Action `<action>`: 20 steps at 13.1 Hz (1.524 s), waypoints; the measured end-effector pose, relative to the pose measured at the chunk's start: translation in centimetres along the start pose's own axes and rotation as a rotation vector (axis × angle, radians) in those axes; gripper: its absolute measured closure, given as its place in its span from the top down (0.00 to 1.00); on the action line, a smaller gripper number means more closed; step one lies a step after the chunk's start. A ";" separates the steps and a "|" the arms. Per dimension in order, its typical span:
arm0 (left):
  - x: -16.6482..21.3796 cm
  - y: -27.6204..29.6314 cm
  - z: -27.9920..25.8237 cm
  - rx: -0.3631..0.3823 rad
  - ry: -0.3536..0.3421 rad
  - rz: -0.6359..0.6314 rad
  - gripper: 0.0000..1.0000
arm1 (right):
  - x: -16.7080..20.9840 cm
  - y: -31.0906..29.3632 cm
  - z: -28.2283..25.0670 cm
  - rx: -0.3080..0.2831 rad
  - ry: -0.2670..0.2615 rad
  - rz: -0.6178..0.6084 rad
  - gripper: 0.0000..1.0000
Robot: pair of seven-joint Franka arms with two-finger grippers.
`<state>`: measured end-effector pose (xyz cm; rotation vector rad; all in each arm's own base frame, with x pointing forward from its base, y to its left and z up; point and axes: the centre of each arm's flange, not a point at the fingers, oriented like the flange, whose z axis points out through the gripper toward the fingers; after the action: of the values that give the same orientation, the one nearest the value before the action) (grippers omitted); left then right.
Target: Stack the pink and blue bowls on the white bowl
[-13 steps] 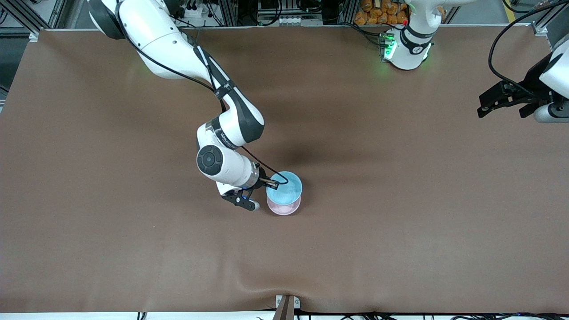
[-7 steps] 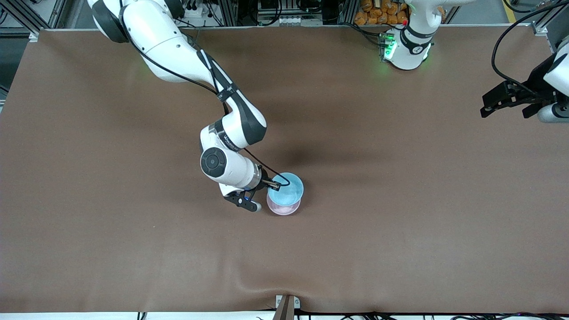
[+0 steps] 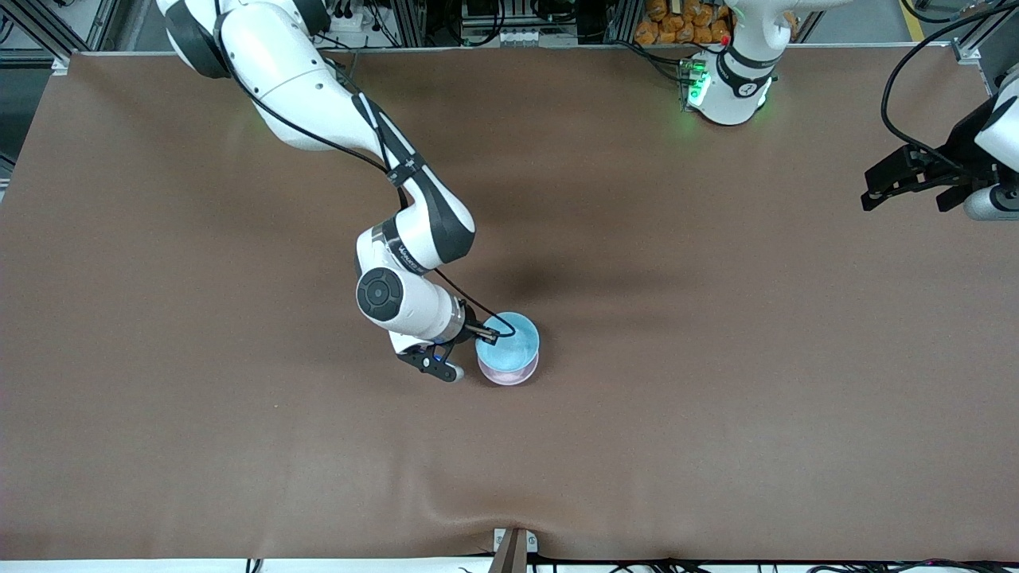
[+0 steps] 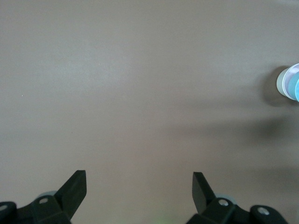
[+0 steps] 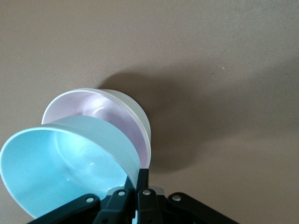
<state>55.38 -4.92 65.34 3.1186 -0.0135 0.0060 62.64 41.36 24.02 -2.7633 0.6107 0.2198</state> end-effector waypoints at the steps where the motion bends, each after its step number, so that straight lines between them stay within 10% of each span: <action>1: 0.0 0.0 0.0 0.000 0.000 0.000 1.00 | 0.0 0.0 0.0 0.000 0.000 0.000 0.03; 3: 0.0 0.0 0.0 0.000 0.000 0.000 1.00 | 0.0 0.0 0.1 0.000 -0.001 0.000 0.10; 11: 0.0 -0.1 0.1 0.000 -0.002 -0.002 1.00 | 1.5 -0.2 -2.1 0.033 0.037 0.011 0.97; 16: 0.0 -0.1 0.2 0.000 -0.003 -0.002 1.00 | 8.5 5.8 -16.4 0.024 0.036 -0.070 1.00; 20: 0.0 -0.1 0.2 0.000 -0.005 -0.003 1.00 | 9.6 13.8 -28.9 -0.115 0.050 -0.161 1.00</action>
<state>55.42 -4.78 65.10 3.1191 -0.0095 -0.0018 67.74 16.39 45.69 -2.9186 0.3953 0.1546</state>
